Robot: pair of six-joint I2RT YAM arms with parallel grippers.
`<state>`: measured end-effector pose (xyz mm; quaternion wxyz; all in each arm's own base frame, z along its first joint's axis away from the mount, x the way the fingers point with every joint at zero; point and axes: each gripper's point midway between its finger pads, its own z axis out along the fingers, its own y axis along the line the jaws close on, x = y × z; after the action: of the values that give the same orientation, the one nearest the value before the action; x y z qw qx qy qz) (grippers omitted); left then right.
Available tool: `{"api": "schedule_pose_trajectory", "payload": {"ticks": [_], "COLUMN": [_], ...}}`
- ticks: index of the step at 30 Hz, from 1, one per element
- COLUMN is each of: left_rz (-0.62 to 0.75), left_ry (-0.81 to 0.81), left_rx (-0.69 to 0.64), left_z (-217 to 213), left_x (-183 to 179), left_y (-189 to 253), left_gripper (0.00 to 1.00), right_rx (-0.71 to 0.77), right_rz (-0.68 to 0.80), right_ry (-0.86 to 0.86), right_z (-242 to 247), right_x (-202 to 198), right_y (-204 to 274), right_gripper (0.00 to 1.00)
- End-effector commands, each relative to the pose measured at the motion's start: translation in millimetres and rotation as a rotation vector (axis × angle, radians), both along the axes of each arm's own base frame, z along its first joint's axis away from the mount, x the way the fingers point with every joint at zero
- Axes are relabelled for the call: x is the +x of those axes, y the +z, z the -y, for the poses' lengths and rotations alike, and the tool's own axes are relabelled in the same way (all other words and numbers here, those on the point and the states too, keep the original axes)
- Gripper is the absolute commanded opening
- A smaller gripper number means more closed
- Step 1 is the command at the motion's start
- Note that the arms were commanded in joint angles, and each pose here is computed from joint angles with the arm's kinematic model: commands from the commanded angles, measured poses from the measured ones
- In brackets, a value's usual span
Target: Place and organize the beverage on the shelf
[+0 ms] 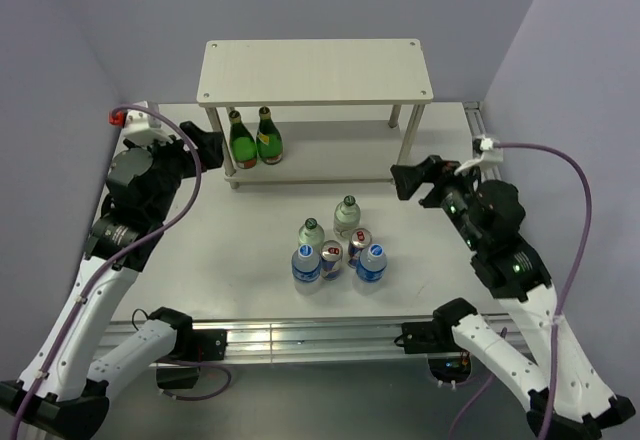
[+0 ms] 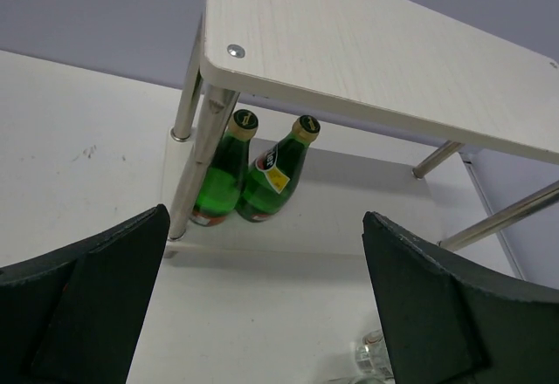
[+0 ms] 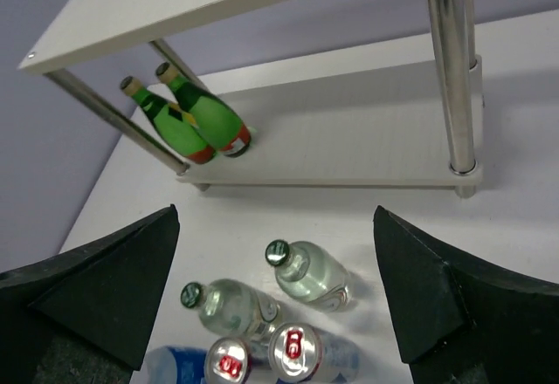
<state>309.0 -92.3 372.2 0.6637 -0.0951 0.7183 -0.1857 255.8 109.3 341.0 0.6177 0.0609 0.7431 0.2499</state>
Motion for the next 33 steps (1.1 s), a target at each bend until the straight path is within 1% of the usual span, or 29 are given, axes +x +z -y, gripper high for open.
{"api": "schedule_pose_trajectory", "payload": {"ticks": [1, 2, 3, 4, 6, 8, 10, 11, 12, 13, 14, 15, 16, 17, 18, 19, 20, 21, 22, 23, 25, 28, 29, 30, 31, 33], "left_rz": [-0.009, -0.041, -0.045, -0.058, -0.075, -0.069, -0.089, -0.099, -0.094, -0.098, -0.100, -0.100, -0.134, -0.148, -0.163, -0.178, -0.193, -0.201, -0.212, -0.222, -0.221, -0.223, -0.221, -0.231, -0.237, -0.242], "left_ry": [0.022, 0.013, 0.019, 0.036, 0.025, -0.004, 0.004, -0.044, 0.001, 0.007, -0.051, 0.000, -0.003, -0.062, -0.075, 0.001, -0.069, -0.081, -0.071, -0.117, -0.154, -0.201, -0.204, -0.197, -0.190, -0.205], "left_rx": [0.036, 0.054, 0.054, 0.045, 0.053, 0.046, 0.043, 0.052, 0.059, 0.056, 0.061, 0.067, 0.066, 0.081, 0.090, 0.100, 0.144, 0.154, 0.108, 0.135, 0.097, 0.065, 0.068, 0.107, 0.092, 0.103], "left_z": [-4.1, 0.0, -0.3, -1.7, 1.2, 11.4, 17.4, 34.3, 32.2, 37.1, 57.4, 54.5, 59.9, 81.2, 90.1, 84.3, 108.4, 115.1, 120.1, 129.1, 137.5, 145.7, 147.1, 141.7, 141.3, 143.3], "left_x": [-1.1, 1.8, 2.3, 3.2, 3.8, -0.5, -4.7, -12.8, -15.4, -21.2, -36.6, -40.9, -49.1, -63.0, -71.4, -76.1, -96.5, -106.2, -112.9, -126.3, -136.3, -154.3, -158.5, -160.7, -162.7, -170.5], "left_y": [3.2, -5.2, -3.4, -5.4, -7.9, -6.3, -12.8, -17.7, -18.9, -22.1, -25.0, -26.0, -35.0, -43.5, -49.9, -59.6, -70.7, -75.0, -76.6, -81.7, -80.0, -82.9, -83.4, -89.1, -89.7, -91.9], "left_gripper": [0.99, 0.99, 0.99, 0.99, 0.99, 0.99, 0.99, 0.99, 0.99, 0.99, 0.99, 0.99, 0.99, 0.99, 0.99, 0.99, 0.99, 0.99, 0.99, 0.99, 0.99, 0.99, 0.99, 0.99, 0.99, 0.99], "right_rx": [-0.008, 0.001, 0.000, -0.016, -0.032, -0.104, -0.148, -0.173, -0.179, -0.179, -0.175, -0.180, -0.203, -0.223, -0.240, -0.254, -0.248, -0.244, -0.218, -0.204, -0.195, -0.205, -0.209, -0.212, -0.207, -0.211], "right_rz": [0.037, 0.049, 0.025, -0.023, -0.049, -0.115, -0.165, -0.161, -0.161, -0.173, -0.149, -0.149, -0.176, -0.186, -0.186, -0.217, -0.216, -0.197, -0.209, -0.210, -0.215, -0.239, -0.243, -0.248, -0.263, -0.282], "right_ry": [0.000, -0.013, -0.054, -0.148, -0.166, -0.205, -0.239, -0.256, -0.274, -0.279, -0.294, -0.228, -0.219, -0.208, -0.183, -0.203, -0.196, -0.200, -0.156, -0.136, -0.076, -0.033, -0.016, -0.009, -0.018, -0.003], "right_z": [7.7, 12.1, 18.8, 35.3, 38.1, 41.9, 45.4, 44.0, 45.6, 46.1, 48.8, 36.3, 32.1, 27.3, 19.7, 16.3, 11.5, 9.5, -0.2, -4.7, -20.2, -36.1, -39.9, -42.2, -42.8, -45.5], "right_x": [-27.2, -36.0, -38.9, -41.6, -51.1, -53.4, -56.3, -56.7, -59.4, -64.6, -66.7, -73.4, -76.5, -78.0, -81.6, -84.7, -88.0, -90.0, -100.2, -104.2, -113.0, -120.3, -123.9, -126.4, -129.1, -136.6], "right_y": [-1.4, -0.3, -6.6, -19.2, -26.5, -45.5, -55.1, -52.4, -51.9, -55.2, -48.2, -48.4, -55.9, -59.8, -61.5, -72.4, -74.2, -73.6, -78.5, -79.0, -82.6, -93.2, -97.0, -100.1, -105.2, -113.7], "right_gripper": [0.99, 0.99, 0.99, 0.98, 0.97, 0.96, 0.95, 0.94, 0.94, 0.95, 0.95, 0.96, 0.97, 0.97, 0.98, 0.98, 0.99, 1.00, 1.00, 1.00, 1.00, 1.00, 1.00, 1.00, 1.00, 1.00]}}
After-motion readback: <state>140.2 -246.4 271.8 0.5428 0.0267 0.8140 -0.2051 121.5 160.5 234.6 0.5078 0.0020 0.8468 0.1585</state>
